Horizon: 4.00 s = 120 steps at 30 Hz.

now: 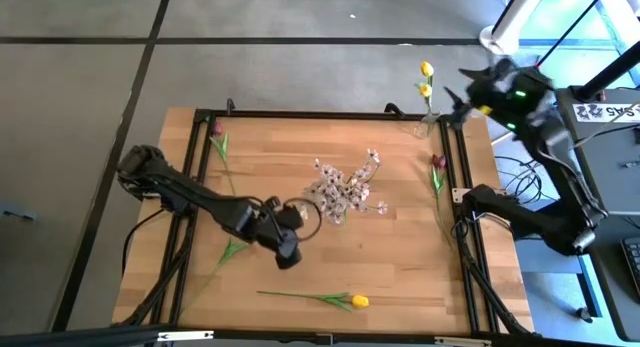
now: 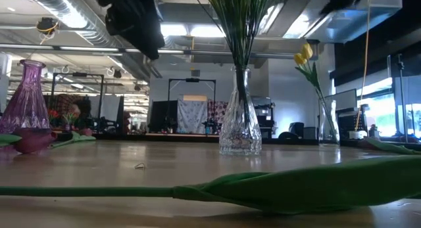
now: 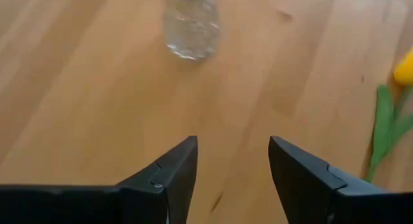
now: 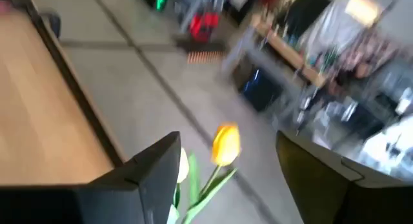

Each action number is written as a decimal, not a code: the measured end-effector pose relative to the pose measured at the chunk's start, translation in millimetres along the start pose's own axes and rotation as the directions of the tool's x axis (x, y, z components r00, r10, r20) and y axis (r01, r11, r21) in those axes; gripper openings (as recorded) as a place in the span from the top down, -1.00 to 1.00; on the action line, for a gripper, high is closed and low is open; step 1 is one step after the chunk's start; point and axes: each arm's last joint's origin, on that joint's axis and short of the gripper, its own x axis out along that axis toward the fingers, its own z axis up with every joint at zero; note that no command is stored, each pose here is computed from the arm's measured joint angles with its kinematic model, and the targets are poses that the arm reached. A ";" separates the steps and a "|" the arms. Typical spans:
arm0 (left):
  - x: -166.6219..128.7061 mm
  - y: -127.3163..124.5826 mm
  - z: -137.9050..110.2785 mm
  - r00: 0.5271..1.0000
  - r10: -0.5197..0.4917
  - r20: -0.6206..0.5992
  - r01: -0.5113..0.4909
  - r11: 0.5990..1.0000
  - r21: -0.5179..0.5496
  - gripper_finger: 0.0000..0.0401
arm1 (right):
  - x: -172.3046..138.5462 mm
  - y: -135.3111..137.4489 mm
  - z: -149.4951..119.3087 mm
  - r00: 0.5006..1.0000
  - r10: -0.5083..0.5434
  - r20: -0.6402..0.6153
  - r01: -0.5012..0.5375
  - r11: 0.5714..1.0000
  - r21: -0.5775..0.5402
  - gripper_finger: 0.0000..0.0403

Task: Sort flowers into vase by color
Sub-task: Put the yellow tulip into the top transparent vase

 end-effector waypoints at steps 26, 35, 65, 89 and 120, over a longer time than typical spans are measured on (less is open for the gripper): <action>95.3 -117.2 -75.6 0.934 -0.355 0.046 0.333 0.908 0.255 0.05 | -118.0 22.3 -2.4 0.960 0.153 0.235 -0.188 0.973 0.131 -0.26; 134.0 -118.7 -70.9 0.912 -0.390 0.124 0.352 0.902 0.250 0.15 | -118.3 23.5 -4.5 0.965 0.157 0.212 -0.197 0.963 0.184 -0.26; -11.6 -81.7 -18.0 0.954 -0.255 0.158 0.217 0.950 0.224 0.98 | -120.0 13.3 10.9 0.930 0.065 0.362 -0.138 0.974 0.179 -0.25; -168.0 76.1 -8.6 0.880 0.170 0.444 -0.081 0.974 -0.213 1.00 | -68.6 -12.0 53.2 0.734 0.201 0.649 -0.338 0.937 0.092 -0.25; -169.4 209.8 162.5 0.213 0.259 0.942 0.153 0.943 -0.294 1.00 | 121.0 13.8 113.4 0.409 0.450 0.794 -0.618 0.777 -0.121 -0.25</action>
